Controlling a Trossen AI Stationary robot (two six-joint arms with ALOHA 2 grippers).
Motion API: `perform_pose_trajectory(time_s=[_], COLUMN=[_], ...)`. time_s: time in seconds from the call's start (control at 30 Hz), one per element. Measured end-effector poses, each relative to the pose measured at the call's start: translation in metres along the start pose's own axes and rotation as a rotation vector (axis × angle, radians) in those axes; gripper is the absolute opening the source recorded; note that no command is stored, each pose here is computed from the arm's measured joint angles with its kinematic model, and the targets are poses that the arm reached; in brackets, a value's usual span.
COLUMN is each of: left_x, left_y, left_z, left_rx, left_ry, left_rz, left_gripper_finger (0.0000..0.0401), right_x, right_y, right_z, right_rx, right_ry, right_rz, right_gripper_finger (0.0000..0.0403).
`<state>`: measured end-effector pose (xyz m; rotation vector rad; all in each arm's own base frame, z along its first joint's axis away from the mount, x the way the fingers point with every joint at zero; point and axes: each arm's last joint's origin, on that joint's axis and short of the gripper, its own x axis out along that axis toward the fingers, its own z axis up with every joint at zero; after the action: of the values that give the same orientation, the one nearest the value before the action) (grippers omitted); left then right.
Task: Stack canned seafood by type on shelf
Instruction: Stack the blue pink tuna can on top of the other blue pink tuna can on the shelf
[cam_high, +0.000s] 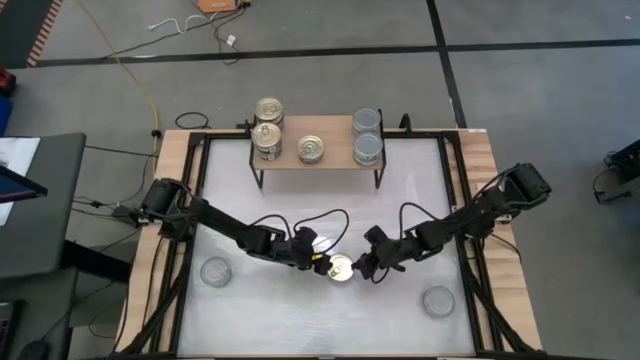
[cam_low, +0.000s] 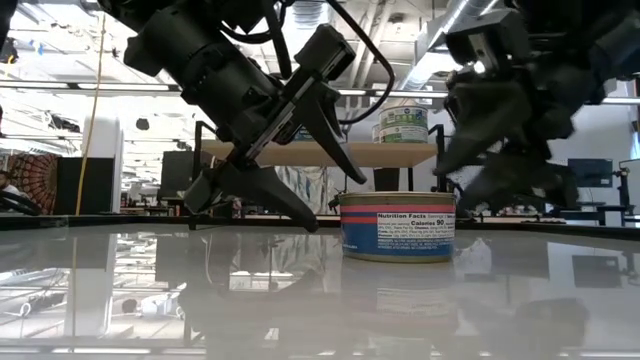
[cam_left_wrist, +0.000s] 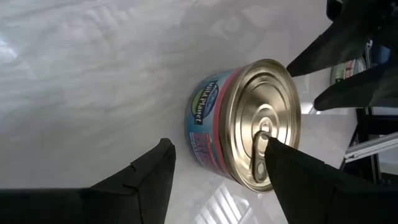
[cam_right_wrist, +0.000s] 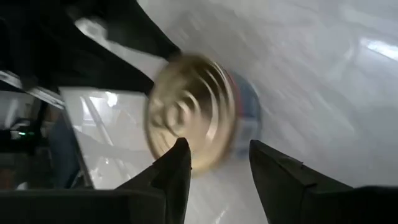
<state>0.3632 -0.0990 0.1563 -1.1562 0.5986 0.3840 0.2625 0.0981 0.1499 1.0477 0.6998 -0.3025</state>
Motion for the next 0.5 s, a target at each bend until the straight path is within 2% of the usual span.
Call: perform_pose_trajectory(time_s=[0.1,0.33,0.5], left_x=[0.0,0.0,0.0], left_y=[0.0001,0.0001,0.0002], left_z=[-0.0001,-0.0003,-0.0008], left_rx=[0.0,0.005,0.008], left_ry=[0.001,0.004,0.02], left_rz=[0.001,0.001,-0.002], left_gripper_finger=[0.0236,0.0236,0.0236], right_x=[0.0009,0.0011,0.0002], right_y=[0.0025,-0.0028,0.0053], right_z=[0.0061,0.0057,0.0039], right_rx=[-0.008,0.045,0.1], right_ry=[-0.015,-0.002,-0.026], right_rz=[0.035,-0.016,0.057], right_gripper_finger=[0.0183,0.018,0.018])
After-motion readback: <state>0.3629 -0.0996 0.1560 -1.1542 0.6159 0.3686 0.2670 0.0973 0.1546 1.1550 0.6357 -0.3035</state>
